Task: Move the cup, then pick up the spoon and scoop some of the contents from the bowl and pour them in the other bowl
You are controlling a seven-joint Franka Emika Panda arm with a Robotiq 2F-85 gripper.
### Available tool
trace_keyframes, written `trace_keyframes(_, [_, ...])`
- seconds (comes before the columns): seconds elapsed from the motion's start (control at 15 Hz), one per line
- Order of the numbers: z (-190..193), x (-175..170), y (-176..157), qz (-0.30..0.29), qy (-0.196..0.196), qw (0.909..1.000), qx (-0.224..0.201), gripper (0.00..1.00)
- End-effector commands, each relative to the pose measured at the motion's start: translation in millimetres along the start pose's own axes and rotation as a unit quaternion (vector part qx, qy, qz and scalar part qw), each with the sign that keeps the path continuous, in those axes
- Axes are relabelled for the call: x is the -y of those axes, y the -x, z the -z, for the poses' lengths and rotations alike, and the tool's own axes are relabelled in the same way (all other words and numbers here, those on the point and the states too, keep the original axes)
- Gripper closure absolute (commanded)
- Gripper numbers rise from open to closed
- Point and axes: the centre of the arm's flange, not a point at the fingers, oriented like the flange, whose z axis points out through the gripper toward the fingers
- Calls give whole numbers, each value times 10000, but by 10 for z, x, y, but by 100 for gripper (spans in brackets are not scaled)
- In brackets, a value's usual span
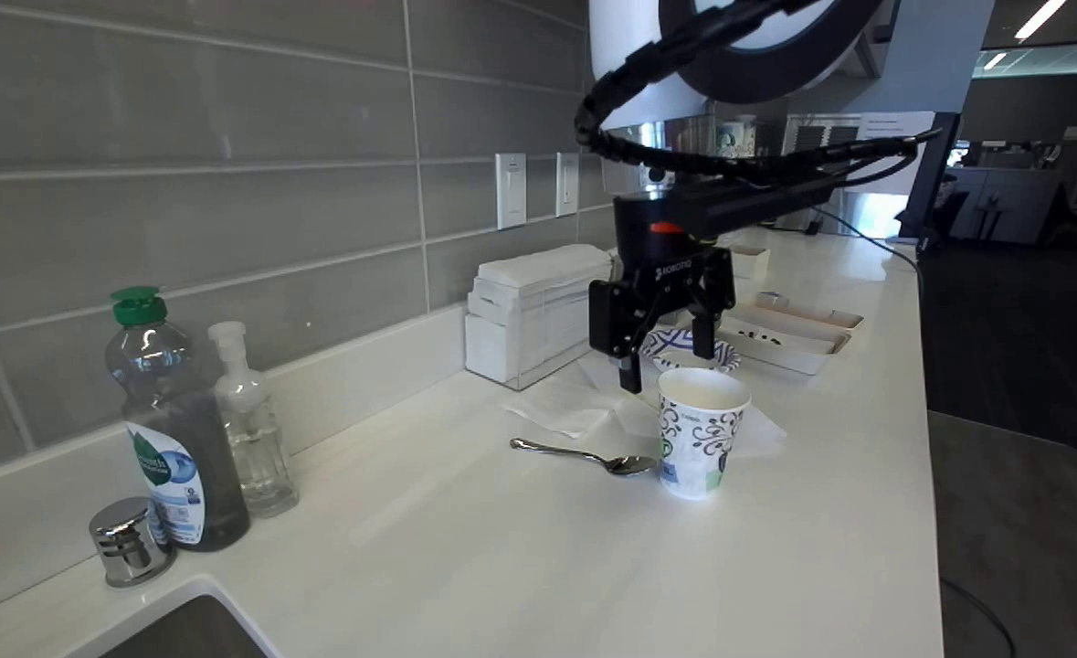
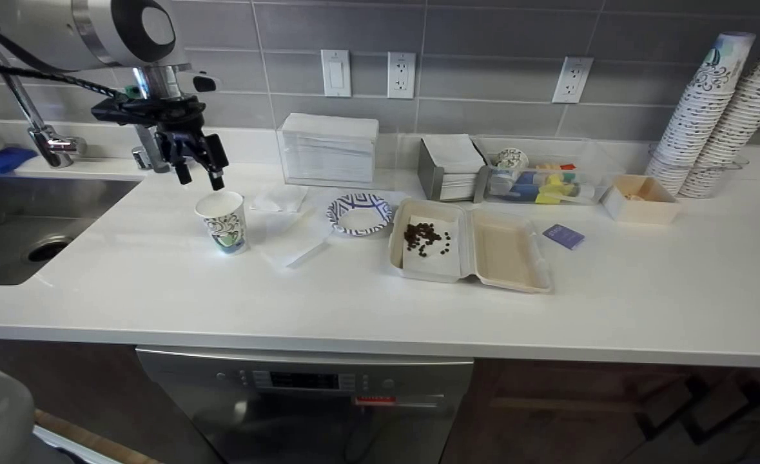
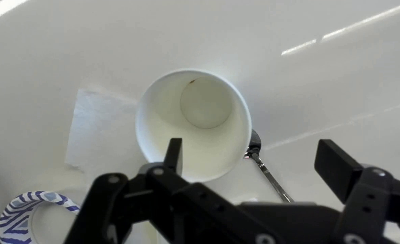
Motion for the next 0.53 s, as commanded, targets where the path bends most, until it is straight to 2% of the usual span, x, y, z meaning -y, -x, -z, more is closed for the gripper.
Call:
trace_keyframes(0.0, [-166, 56, 21, -351, 5, 9989, -303, 11])
trace_keyframes(0.13, [-235, 49, 7, -446, -18, 9983, -371, 22])
trace_keyframes(0.33, [-336, 32, 22, -519, -32, 9979, -387, 24])
trace_keyframes(0.4, [-357, 25, 30, -529, -27, 9978, -386, 40])
trace_keyframes(0.47, [-370, 16, 42, -535, -9, 9978, -401, 49])
